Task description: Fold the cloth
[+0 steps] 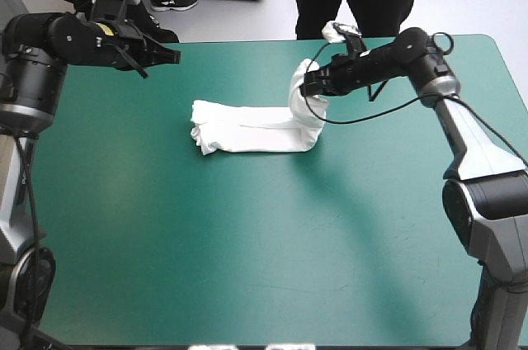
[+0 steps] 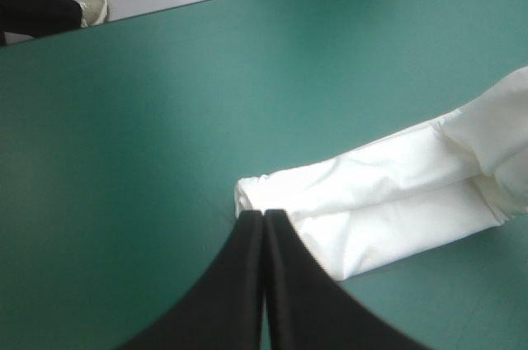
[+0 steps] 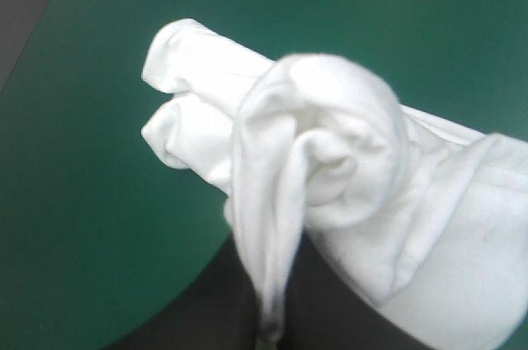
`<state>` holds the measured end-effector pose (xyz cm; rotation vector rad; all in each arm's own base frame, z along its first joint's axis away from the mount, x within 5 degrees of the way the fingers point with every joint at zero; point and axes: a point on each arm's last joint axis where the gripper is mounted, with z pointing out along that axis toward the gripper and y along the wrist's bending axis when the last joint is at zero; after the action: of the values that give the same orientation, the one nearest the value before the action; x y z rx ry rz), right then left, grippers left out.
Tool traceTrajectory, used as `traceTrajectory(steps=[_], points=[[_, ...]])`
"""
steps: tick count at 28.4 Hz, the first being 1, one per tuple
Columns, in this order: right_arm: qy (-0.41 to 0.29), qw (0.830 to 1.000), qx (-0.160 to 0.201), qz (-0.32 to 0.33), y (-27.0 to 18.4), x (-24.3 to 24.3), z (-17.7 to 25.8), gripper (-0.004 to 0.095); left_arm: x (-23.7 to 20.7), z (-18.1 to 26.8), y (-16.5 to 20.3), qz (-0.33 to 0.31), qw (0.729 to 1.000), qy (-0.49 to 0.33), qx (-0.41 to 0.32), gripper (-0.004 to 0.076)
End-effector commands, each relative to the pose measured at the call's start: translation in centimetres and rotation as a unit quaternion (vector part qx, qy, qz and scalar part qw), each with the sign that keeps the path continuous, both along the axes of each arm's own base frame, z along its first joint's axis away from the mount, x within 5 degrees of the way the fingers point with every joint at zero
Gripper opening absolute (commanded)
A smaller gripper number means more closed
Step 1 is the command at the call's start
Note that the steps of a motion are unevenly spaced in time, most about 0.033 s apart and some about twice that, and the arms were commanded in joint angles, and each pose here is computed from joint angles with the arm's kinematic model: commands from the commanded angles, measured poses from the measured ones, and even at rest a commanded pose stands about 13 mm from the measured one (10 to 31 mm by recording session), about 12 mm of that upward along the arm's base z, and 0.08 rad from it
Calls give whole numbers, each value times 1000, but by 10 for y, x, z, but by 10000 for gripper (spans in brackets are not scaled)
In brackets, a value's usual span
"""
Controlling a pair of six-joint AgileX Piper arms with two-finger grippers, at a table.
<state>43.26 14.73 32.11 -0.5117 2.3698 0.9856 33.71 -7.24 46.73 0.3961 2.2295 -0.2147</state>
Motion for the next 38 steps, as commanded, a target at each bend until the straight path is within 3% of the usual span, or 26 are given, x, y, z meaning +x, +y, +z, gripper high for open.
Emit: traceTrajectory(steps=[1, 11, 14, 19, 21, 23, 29, 34, 38], points=[[-55, 997, 63, 1, 30, -8, 37, -17, -33, 38, 7, 11, 998, -68, -14, -17], [-39, 987, 138, 78, 120, 8, 10, 5, -47, 32, 11, 18, 999, -51, -7, -17], [-46, 982, 148, 106, 135, 8, 6, 152, -47, 30, 12, 20, 999, -49, -3, -17], [-54, 976, 163, 137, 143, 6, 10, 527, -47, 30, 13, 25, 998, -51, 7, -17], [-57, 975, 164, 139, 143, 5, 12, 600, -47, 30, 14, 27, 998, -51, 8, -17], [-71, 974, 163, 143, 140, 6, 18, 602, -47, 30, 14, 27, 998, -51, 8, -17], [-62, 978, 124, 158, 104, 11, 28, 560, -56, 35, 15, 26, 998, -54, 8, -17], [-55, 990, 105, 70, 51, 25, 50, 535, -74, 47, 18, 25, 997, -70, 3, -17], [-103, 993, -21, -49, -10, 16, 91, 535, -99, 63, 21, 21, 995, -97, -8, -17]])
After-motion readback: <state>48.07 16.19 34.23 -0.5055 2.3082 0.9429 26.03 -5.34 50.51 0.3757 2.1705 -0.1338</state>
